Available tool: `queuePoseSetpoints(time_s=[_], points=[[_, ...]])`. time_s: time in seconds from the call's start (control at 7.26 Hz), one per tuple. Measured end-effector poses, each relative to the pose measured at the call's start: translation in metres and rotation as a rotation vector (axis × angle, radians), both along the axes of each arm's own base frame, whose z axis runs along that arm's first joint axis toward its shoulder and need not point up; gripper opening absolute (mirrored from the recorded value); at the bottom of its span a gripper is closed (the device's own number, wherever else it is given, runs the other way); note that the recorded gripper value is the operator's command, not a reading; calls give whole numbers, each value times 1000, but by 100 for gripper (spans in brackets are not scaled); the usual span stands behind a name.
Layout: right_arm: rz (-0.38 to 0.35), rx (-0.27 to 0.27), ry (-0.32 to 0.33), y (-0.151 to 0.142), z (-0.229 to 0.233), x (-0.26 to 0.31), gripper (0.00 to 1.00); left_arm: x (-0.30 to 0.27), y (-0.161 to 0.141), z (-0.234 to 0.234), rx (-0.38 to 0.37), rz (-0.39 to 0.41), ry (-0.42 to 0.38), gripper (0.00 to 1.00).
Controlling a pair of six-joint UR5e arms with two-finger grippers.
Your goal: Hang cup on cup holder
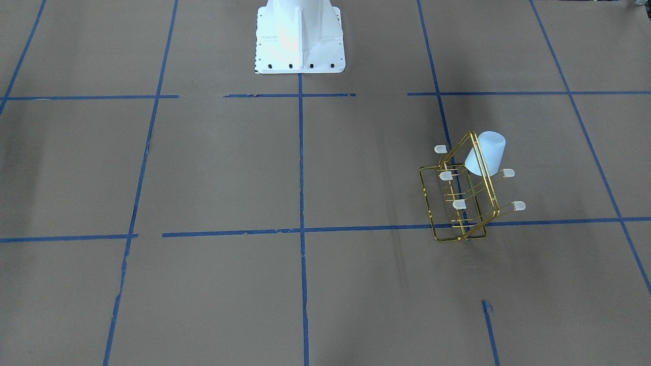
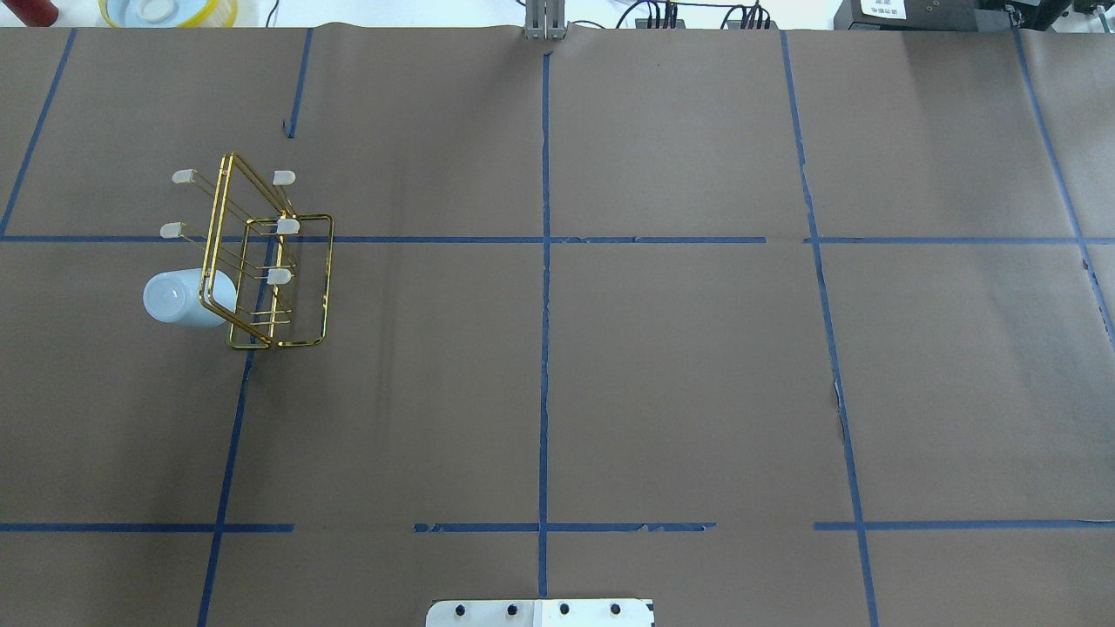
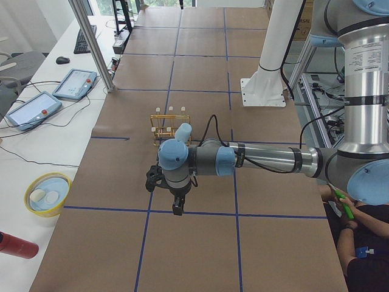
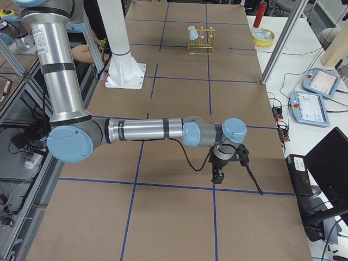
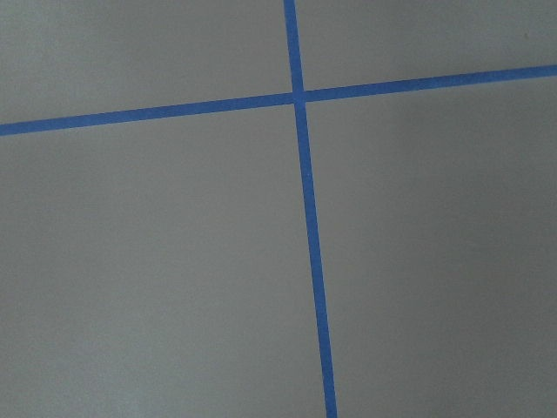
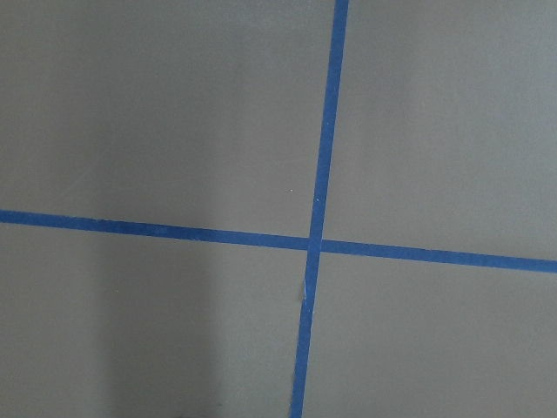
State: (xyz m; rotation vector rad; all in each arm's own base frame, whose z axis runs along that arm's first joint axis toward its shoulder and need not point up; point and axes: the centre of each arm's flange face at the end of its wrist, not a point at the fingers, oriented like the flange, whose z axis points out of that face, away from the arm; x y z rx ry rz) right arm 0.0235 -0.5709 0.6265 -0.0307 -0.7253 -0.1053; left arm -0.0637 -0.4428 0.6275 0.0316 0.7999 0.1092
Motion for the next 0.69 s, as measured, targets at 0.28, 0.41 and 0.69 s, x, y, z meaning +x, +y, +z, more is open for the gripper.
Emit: queuePoseSetpoints(time_s=[0.28, 0.41, 0.69], points=[[0, 0, 0, 0, 0, 0, 100, 0, -1, -1, 7, 1, 1, 100], [0, 0, 0, 0, 0, 0, 100, 0, -1, -1, 10, 2, 1, 100], [0, 0, 0, 0, 0, 0, 100, 0, -1, 0, 11, 2, 1, 100]])
